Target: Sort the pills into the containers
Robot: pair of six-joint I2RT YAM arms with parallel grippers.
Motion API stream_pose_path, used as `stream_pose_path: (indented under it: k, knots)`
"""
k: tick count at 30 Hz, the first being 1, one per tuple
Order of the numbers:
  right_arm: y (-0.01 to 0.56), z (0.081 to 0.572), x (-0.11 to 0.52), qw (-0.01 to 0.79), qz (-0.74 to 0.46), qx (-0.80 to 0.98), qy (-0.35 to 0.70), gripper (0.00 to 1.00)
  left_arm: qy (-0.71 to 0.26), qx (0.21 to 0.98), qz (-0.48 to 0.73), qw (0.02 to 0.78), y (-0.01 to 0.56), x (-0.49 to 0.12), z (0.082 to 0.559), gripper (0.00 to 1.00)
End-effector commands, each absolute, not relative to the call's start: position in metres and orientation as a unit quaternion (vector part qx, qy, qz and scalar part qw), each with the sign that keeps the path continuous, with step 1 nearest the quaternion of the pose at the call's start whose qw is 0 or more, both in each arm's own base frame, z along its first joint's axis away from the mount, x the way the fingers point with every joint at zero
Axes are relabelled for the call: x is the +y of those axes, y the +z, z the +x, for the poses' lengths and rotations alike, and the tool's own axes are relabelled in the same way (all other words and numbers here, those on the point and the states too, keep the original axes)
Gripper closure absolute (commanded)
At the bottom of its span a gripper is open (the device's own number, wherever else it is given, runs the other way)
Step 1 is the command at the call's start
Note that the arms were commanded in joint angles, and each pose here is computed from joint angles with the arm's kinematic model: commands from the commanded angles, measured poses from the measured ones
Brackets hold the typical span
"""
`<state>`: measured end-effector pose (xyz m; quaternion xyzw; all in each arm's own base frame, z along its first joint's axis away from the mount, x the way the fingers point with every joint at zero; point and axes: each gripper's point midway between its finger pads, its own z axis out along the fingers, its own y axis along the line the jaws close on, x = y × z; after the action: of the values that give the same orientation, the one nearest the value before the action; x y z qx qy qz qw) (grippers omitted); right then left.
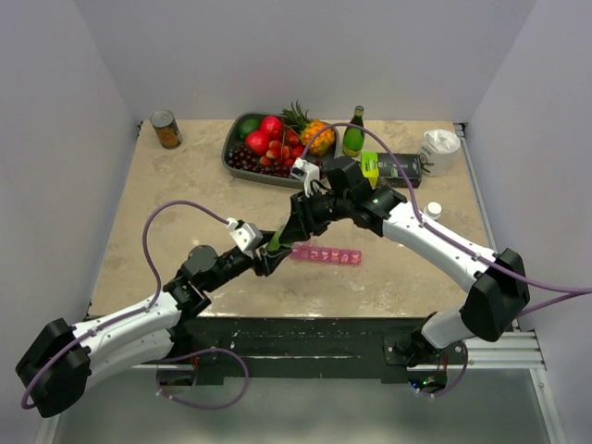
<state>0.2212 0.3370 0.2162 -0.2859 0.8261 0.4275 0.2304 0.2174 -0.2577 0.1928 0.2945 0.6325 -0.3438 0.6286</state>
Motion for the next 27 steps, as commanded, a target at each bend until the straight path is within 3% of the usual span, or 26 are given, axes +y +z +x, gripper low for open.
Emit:
stream_pose_path:
  k: [1,3,5,6,7,9,13,16,17,18,20,24,27]
  knots:
    - [0.240,0.202,0.351,0.225,-0.345,0.770,0.487,0.78,-0.357,0.590,0.287,0.665,0.224,-0.258,0.216,1.00]
    - [0.245,0.197,0.352,0.236,-0.402,0.734,0.493,0.90,-0.366,0.573,0.317,0.662,0.227,-0.262,0.207,1.00]
    - [0.257,0.189,0.353,0.268,-0.522,0.640,0.497,0.96,-0.373,0.563,0.341,0.654,0.226,-0.265,0.198,1.00]
    - [0.249,0.177,0.343,0.240,-0.551,0.632,0.489,0.98,-0.382,0.550,0.364,0.648,0.227,-0.269,0.190,1.00]
    - [0.262,0.182,0.345,0.288,-0.626,0.558,0.462,0.99,-0.387,0.550,0.376,0.638,0.223,-0.272,0.186,1.00]
    - [0.248,0.168,0.332,0.255,-0.689,0.520,0.437,0.99,-0.402,0.535,0.404,0.624,0.226,-0.277,0.176,1.00]
    - [0.244,0.183,0.337,0.306,-0.775,0.427,0.351,0.96,-0.417,0.532,0.428,0.601,0.222,-0.283,0.168,1.00]
    - [0.244,0.194,0.341,0.310,-0.775,0.435,0.337,0.64,-0.415,0.535,0.425,0.601,0.221,-0.283,0.169,1.00]
    - [0.246,0.196,0.344,0.316,-0.770,0.440,0.337,0.31,-0.414,0.537,0.423,0.601,0.221,-0.282,0.170,1.00]
    - [0.249,0.195,0.343,0.322,-0.761,0.449,0.339,0.18,-0.412,0.538,0.421,0.603,0.221,-0.282,0.170,1.00]
    - [0.256,0.194,0.344,0.324,-0.734,0.482,0.353,0.01,-0.408,0.542,0.419,0.604,0.220,-0.280,0.172,1.00]
    - [0.273,0.196,0.335,0.338,-0.675,0.542,0.369,0.01,-0.401,0.548,0.415,0.605,0.217,-0.279,0.175,1.00]
    - [0.288,0.215,0.334,0.366,-0.542,0.651,0.385,0.01,-0.400,0.549,0.412,0.607,0.218,-0.279,0.176,1.00]
